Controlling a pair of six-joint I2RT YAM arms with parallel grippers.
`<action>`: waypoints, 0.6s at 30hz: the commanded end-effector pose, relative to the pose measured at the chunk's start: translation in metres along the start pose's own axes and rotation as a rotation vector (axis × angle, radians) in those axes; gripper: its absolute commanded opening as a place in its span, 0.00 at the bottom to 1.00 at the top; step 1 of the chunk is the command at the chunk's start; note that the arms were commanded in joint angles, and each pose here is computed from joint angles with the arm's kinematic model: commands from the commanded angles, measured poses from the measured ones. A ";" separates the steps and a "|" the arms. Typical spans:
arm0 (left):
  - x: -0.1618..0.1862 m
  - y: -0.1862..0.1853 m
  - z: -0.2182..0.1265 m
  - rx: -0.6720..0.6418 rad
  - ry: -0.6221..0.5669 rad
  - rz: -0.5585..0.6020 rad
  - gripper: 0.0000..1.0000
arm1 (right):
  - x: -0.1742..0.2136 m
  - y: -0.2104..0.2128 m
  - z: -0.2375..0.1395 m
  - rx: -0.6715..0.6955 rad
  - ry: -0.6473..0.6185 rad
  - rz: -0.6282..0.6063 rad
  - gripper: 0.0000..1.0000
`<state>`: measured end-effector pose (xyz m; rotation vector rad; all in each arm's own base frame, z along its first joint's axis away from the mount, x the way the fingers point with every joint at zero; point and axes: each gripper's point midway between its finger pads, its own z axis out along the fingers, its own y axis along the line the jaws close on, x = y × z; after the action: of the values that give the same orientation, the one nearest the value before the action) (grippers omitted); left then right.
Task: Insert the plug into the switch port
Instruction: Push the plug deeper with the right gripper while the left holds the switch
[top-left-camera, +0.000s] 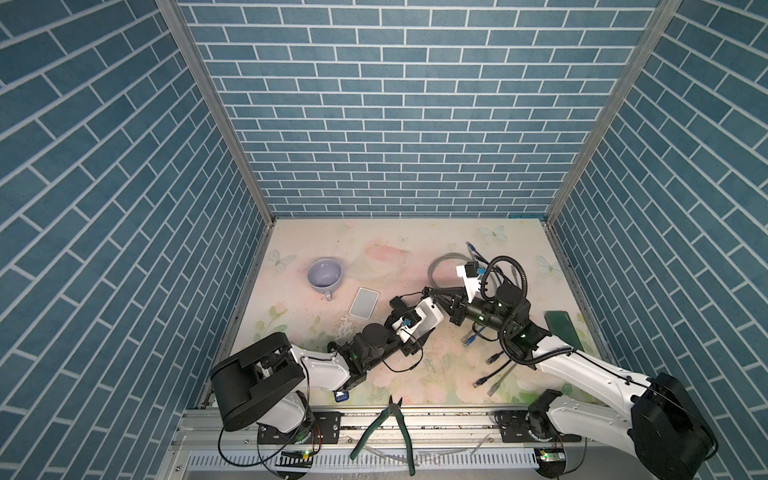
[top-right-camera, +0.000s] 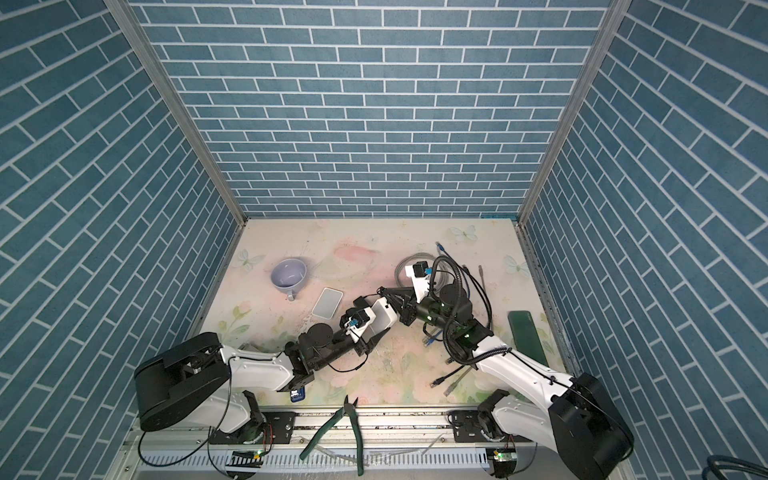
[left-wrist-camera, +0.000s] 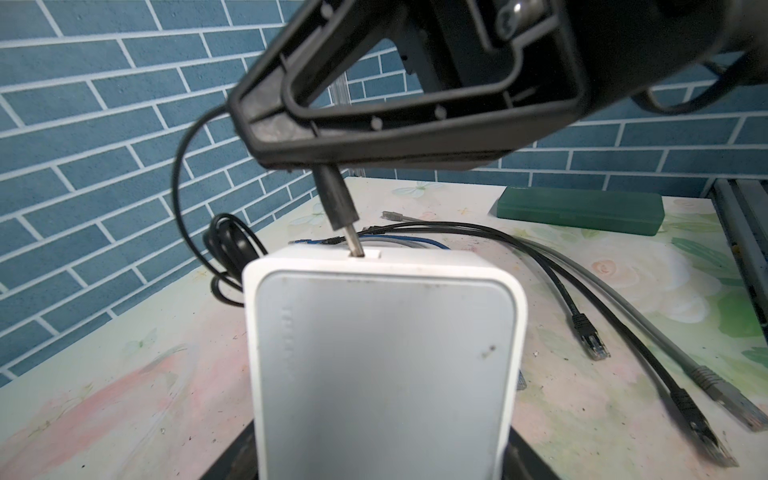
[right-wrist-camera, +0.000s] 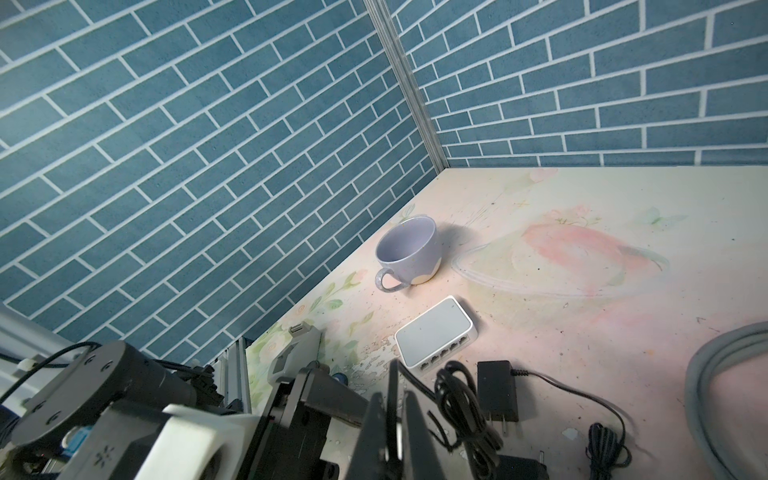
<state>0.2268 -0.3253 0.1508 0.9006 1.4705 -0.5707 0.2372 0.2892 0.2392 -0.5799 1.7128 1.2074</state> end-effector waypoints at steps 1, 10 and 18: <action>-0.018 0.003 0.000 -0.014 -0.074 -0.017 0.45 | -0.004 0.006 -0.004 -0.025 -0.029 0.014 0.00; -0.017 0.007 -0.001 -0.036 -0.075 -0.044 0.45 | -0.013 0.014 -0.008 -0.046 -0.057 0.000 0.00; -0.017 0.007 0.002 -0.036 -0.064 -0.063 0.45 | -0.014 0.017 -0.011 -0.049 -0.059 -0.005 0.00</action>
<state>0.2295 -0.3245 0.1597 0.8412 1.4650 -0.5987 0.2322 0.2856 0.2566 -0.5776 1.6576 1.2199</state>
